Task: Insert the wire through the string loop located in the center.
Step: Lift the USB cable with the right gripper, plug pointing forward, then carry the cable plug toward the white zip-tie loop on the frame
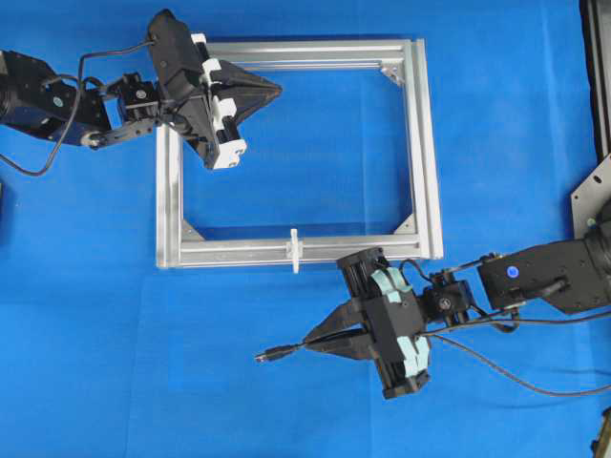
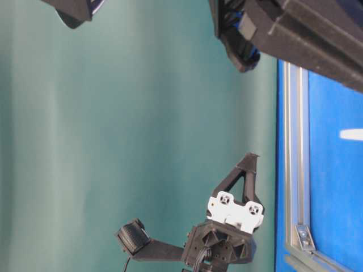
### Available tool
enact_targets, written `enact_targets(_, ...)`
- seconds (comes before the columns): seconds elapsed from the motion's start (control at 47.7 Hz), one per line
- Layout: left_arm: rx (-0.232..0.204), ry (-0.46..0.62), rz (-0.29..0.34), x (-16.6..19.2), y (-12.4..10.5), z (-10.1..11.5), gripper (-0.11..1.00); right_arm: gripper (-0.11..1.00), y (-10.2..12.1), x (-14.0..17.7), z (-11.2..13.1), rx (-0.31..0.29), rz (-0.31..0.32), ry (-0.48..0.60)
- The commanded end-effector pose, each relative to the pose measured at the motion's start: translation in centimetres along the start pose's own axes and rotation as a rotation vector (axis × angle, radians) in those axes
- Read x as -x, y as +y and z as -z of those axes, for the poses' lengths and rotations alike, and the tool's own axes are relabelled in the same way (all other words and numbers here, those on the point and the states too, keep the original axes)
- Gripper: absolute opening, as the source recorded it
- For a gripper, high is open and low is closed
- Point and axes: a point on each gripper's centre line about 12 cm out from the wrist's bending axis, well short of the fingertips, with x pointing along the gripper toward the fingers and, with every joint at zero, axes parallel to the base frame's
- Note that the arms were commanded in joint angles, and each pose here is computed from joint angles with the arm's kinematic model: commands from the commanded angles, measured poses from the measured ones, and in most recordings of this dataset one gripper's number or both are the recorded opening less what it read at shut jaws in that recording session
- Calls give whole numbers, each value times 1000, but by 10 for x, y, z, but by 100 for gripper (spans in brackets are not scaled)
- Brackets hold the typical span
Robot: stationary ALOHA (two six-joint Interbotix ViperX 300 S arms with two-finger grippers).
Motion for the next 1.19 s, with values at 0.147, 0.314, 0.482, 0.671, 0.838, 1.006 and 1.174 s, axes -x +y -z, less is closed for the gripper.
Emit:
enact_targets(0.147, -1, -41, 2, 2, 0, -14, 0, -2, 1, 3, -14, 0, -5, -43)
enact_targets(0.314, -1, -41, 2, 2, 0, -14, 0, -2, 1, 4, -15, 0, -5, -44)
enact_targets(0.482, -1, -40, 1, 3, 0, -13, 0, -2, 1, 5, -14, 0, -5, -41)
enact_targets(0.671, -1, -40, 1, 3, 0, -14, 0, -2, -1, 17, -3, -8, 0, -25)
enact_targets(0.838, -1, -38, 1, 3, 0, -13, 0, -2, -3, 37, 10, -25, 9, -4)
enact_targets(1.006, -1, -41, 1, 3, 0, -14, 0, -2, -5, 59, 22, -29, 12, 13)
enact_targets(1.174, 0, -43, 2, 3, 0, -14, 0, -2, -7, 77, 29, -31, 11, 7)
